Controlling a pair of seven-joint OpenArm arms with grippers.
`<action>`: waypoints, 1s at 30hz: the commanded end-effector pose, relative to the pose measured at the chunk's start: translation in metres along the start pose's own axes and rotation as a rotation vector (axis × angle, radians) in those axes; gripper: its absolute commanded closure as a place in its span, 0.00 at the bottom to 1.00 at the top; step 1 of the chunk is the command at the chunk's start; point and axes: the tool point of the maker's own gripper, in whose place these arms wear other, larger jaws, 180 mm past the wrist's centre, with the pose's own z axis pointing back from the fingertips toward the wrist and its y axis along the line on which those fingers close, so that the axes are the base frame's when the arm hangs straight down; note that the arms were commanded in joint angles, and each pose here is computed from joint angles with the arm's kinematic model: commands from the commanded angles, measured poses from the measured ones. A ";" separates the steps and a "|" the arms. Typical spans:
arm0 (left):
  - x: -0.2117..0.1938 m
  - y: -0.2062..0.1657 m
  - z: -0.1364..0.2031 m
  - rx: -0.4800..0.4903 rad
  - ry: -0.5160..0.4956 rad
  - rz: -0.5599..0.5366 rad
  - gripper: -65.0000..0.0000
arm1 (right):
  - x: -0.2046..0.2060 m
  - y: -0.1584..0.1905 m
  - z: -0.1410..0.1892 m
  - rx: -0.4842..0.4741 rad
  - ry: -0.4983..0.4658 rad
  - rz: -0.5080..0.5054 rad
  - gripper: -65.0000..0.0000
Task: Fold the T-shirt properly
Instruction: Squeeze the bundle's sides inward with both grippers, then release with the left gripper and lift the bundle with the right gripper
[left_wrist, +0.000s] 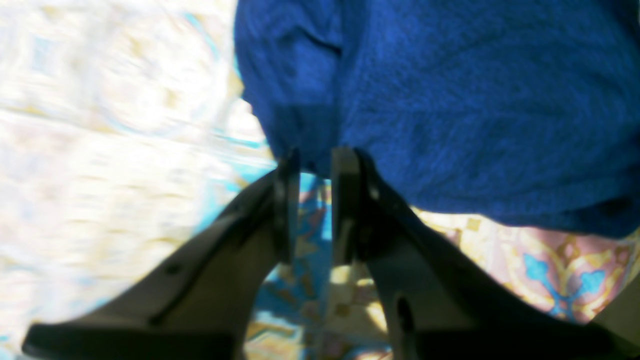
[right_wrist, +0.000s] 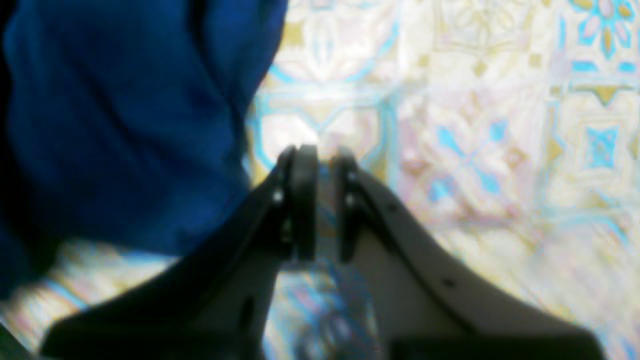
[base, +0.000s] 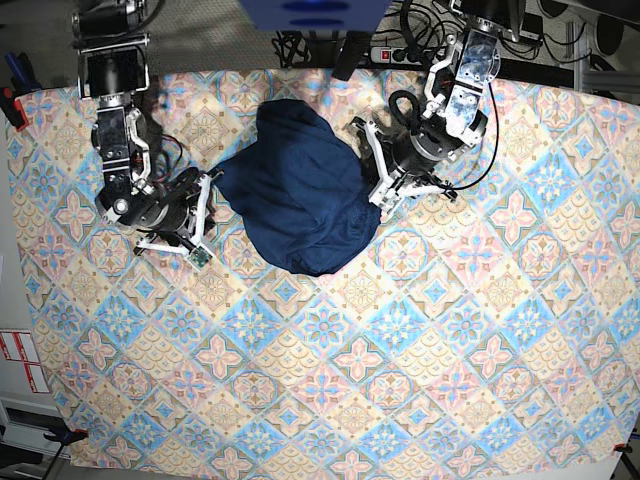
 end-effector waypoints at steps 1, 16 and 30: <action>0.010 0.004 -0.002 -0.001 -0.030 0.008 0.83 | 0.004 0.000 0.000 0.009 -0.016 -0.001 0.90; 0.042 0.049 -0.066 0.023 -0.029 0.056 0.83 | -0.024 0.046 -0.016 0.113 0.058 0.016 0.90; 0.079 0.073 -0.066 0.064 -0.163 0.066 0.83 | 0.027 0.012 0.051 -0.069 -0.124 0.141 0.90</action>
